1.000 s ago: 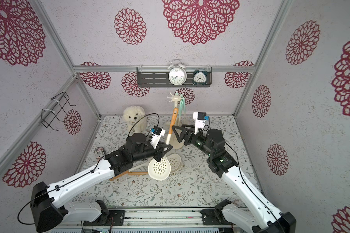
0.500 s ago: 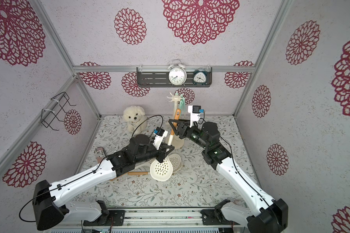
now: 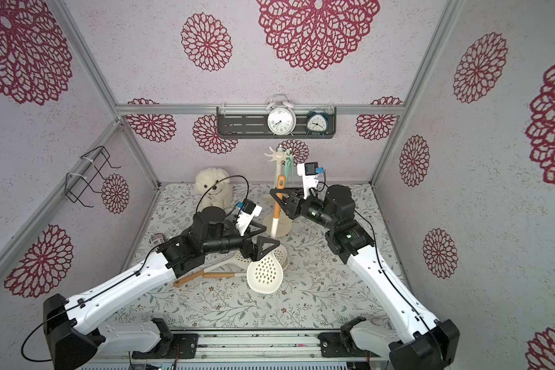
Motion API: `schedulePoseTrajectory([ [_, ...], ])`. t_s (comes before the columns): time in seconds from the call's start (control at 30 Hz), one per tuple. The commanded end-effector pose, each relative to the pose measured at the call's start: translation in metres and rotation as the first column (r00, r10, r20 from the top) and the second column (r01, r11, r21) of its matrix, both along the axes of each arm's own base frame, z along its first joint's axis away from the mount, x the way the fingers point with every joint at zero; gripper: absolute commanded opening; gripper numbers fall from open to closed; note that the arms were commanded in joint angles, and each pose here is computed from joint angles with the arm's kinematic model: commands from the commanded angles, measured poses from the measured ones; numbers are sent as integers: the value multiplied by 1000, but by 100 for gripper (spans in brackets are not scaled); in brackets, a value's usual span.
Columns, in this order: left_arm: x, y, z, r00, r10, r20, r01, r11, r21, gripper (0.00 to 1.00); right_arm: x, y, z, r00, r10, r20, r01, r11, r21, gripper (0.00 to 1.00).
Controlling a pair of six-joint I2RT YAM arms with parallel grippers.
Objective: Hang the skimmer on the kitchen utensil rack
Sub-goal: Pick up the skimmer from the center of the board.
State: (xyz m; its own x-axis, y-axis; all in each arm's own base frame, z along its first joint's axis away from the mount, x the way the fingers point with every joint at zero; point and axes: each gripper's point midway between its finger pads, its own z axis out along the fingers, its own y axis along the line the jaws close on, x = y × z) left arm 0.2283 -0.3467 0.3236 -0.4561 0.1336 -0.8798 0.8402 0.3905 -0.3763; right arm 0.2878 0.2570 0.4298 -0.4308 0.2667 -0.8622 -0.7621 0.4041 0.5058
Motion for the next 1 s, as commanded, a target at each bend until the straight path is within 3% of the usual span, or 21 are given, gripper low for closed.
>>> schedulePoseTrajectory([
  [0.0,-27,2,30,987,-146,60,149,987,-55,95,-50,2,54,970,175,170,-185,982,43,0],
  [0.13,-27,0,37,985,-160,67,166,982,-92,93,-66,1,70,953,229,199,-251,964,91,0],
  [0.2,-28,-5,38,982,-181,51,186,974,-127,81,-71,0,75,947,242,211,-271,955,121,0],
  [0.33,-32,-15,38,972,-235,10,233,957,-173,68,-76,-5,80,947,233,223,-271,949,160,0],
  [0.47,-30,-16,38,974,-228,14,226,955,-191,41,-77,-8,80,952,209,225,-250,953,171,0],
  [0.57,-24,-12,39,983,-180,27,182,966,-184,4,-69,-11,72,965,156,209,-190,969,158,0],
  [0.6,-20,-11,39,988,-150,30,153,972,-178,0,-63,-14,70,971,116,209,-150,976,158,0],
  [0.67,-1,-3,35,999,-27,29,31,988,-151,0,-45,-23,55,985,-13,173,-11,990,138,45],
  [0.73,16,7,29,995,100,29,-97,989,-112,0,-28,-34,37,979,-149,138,134,985,107,71],
  [0.77,24,12,26,985,168,36,-164,982,-89,0,-20,-40,27,969,-214,122,204,975,87,77],
  [0.83,37,22,22,958,281,56,-279,959,-51,0,-11,-47,12,950,-295,100,289,955,68,78],
  [0.97,52,39,16,903,423,75,-424,906,-12,0,-10,-40,3,935,-335,120,332,942,44,78],
])
